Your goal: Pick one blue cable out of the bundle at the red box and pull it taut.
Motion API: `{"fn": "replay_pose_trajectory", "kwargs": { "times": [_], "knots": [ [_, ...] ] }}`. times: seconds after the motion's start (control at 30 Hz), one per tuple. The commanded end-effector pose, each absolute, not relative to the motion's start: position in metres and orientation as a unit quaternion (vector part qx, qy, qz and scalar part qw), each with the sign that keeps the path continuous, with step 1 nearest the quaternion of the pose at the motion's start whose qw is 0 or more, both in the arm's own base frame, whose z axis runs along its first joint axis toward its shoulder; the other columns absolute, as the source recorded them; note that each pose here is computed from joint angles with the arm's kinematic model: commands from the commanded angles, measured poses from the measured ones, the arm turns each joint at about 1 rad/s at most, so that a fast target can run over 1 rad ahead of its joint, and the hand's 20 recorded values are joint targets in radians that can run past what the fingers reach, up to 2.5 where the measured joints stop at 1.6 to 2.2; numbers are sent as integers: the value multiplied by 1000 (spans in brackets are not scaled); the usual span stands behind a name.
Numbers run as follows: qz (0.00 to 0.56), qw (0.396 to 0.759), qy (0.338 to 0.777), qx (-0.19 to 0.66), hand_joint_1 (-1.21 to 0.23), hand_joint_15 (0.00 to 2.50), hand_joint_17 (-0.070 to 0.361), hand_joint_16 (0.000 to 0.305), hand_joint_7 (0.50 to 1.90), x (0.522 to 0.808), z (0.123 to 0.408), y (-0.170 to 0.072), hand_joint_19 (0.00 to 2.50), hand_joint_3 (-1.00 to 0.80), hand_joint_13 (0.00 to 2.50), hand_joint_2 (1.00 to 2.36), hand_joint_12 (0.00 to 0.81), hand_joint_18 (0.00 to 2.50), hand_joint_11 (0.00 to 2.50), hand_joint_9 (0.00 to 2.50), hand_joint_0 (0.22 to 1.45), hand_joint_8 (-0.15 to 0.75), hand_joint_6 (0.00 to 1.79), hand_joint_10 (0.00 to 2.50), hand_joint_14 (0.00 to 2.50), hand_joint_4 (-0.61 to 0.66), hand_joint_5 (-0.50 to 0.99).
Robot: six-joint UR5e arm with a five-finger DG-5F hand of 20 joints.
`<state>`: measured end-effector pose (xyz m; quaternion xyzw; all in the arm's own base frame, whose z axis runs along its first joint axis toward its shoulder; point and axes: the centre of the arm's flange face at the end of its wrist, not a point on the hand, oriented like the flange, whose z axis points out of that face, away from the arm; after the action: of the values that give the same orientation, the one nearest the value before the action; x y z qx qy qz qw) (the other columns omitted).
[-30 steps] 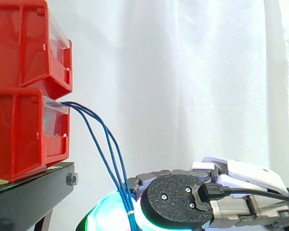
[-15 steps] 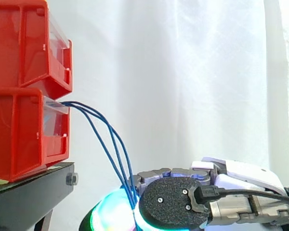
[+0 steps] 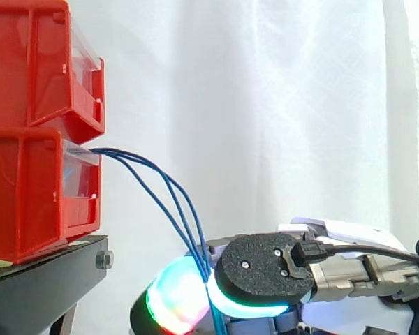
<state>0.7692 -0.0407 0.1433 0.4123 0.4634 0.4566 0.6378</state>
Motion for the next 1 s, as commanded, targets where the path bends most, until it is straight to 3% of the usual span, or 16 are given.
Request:
{"fn": "replay_pose_trajectory", "kwargs": {
  "times": [0.0, 0.13, 0.53, 0.97],
  "knots": [
    [441, 621, 490, 425, -912, 18, 140, 62, 866, 762, 146, -44, 38, -36, 200, 1024, 385, 280, 237, 588, 632, 324, 890, 6, 0, 110, -158],
    [439, 611, 500, 428, -909, 22, 140, 62, 876, 759, 153, -47, 40, -24, 200, 1026, 385, 279, 235, 588, 636, 324, 893, 6, 0, 98, -159],
    [411, 587, 531, 453, -931, 14, 138, 61, 933, 734, 215, -67, 26, -39, 215, 1028, 385, 296, 239, 585, 674, 320, 900, 6, 0, 70, -162],
    [410, 581, 528, 464, -949, 3, 139, 62, 856, 727, 235, -76, 19, -124, 232, 1026, 385, 325, 248, 591, 711, 321, 915, 6, 0, 83, -168]
  ]
}}
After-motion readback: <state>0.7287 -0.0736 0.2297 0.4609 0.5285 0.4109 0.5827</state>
